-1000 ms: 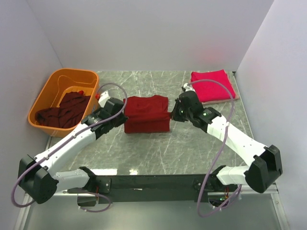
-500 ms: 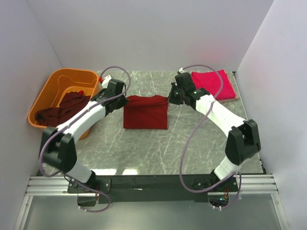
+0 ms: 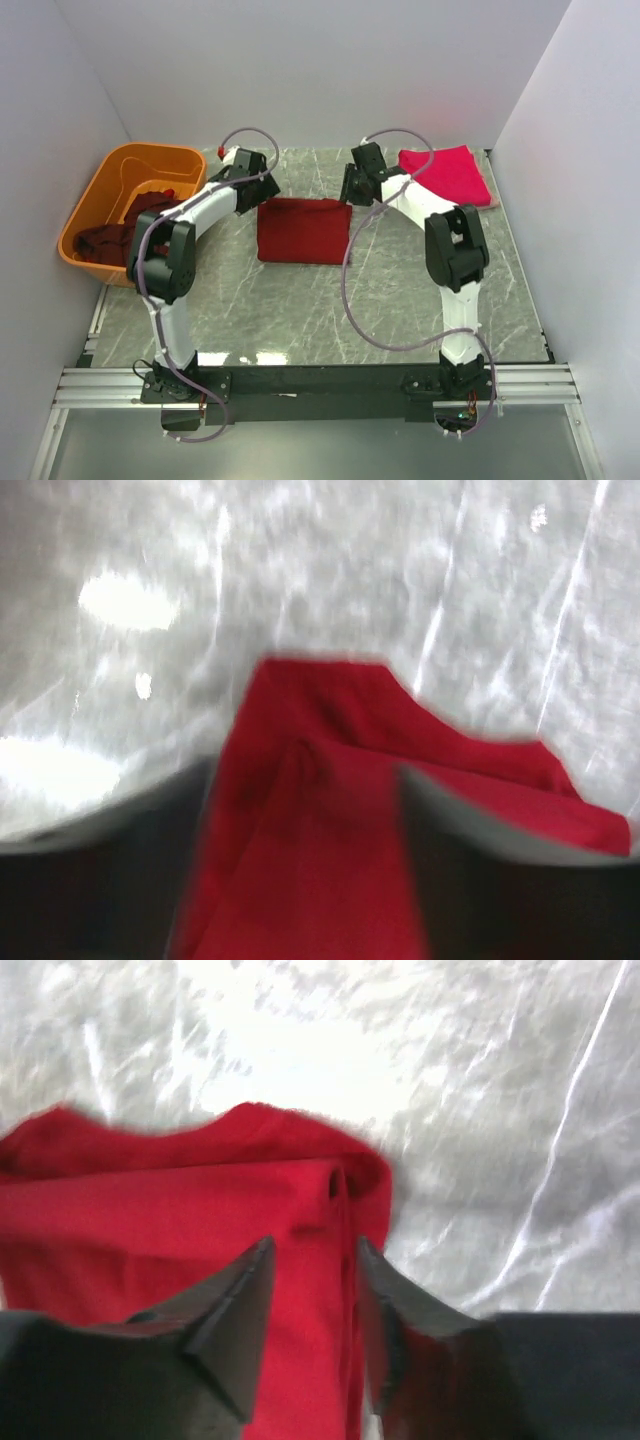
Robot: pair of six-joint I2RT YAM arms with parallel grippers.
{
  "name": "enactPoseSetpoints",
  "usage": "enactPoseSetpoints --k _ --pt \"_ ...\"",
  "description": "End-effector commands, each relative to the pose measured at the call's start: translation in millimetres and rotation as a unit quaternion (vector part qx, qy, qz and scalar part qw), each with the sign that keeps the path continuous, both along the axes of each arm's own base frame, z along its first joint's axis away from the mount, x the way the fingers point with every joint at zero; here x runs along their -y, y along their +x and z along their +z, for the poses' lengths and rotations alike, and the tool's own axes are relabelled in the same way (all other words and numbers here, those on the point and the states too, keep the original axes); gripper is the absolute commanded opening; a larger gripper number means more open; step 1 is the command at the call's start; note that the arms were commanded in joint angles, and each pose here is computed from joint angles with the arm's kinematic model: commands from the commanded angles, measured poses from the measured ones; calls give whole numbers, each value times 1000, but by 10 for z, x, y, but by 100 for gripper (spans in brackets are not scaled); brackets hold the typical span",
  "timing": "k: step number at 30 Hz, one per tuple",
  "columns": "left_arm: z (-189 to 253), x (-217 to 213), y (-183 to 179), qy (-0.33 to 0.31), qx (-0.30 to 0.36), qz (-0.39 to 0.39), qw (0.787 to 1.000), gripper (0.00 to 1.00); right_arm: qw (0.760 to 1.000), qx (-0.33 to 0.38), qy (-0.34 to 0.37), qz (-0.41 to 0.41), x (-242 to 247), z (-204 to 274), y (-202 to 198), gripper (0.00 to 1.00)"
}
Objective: Fold and stack the t-shirts
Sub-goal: Fold the tshirt, then neatly place the folded tshirt to the corner
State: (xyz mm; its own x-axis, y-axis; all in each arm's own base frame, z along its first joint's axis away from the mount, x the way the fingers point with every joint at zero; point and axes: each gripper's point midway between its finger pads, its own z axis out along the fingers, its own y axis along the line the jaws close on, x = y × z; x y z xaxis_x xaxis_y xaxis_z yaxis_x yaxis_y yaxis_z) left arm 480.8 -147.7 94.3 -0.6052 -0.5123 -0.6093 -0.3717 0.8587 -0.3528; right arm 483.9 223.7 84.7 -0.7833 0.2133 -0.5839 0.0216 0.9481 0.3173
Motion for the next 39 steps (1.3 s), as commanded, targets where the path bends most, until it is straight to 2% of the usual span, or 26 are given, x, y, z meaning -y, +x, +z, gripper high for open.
enactPoseSetpoints --k 1,2,4,5,6,7,9,10,14,18,21,27,34,39 --pt "296 -61 413 -8 44 -4 999 93 997 75 -11 5 38 387 499 51" --pt "320 -67 437 -7 45 -9 999 99 998 63 -14 13 17 310 504 53" --pt "415 -76 429 -8 58 -13 998 99 997 65 3 31 -53 327 460 56" --pt "552 -49 392 -14 73 -26 997 99 996 77 15 36 -79 467 422 62" --pt "589 -38 365 -18 79 -31 996 99 995 90 26 36 -97 542 415 64" --pt "541 -38 296 -21 76 -36 996 99 996 75 33 47 -106 425 285 64" --pt "638 16 186 -35 83 -54 994 100 994 86 50 49 -106 552 181 65" --pt "550 21 98 -39 72 -59 995 99 995 67 50 52 -83 405 53 65" --pt "517 105 -177 -71 60 -86 992 99 996 41 56 53 -39 265 -215 65" --pt "649 99 -469 -95 76 -92 988 99 997 7 55 57 -59 37 -392 65" --pt "513 21 -773 -94 59 -88 990 99 997 -19 49 64 -103 -148 -507 65" --pt "503 -98 -1128 -99 57 -72 991 99 995 -45 49 72 -208 -366 -605 63" --pt "628 -311 -1413 -82 67 -39 994 99 995 -91 -9 28 -101 -702 -761 59" --pt "757 -425 -1596 -85 88 -20 992 99 993 -111 -11 33 -150 -845 -817 57"
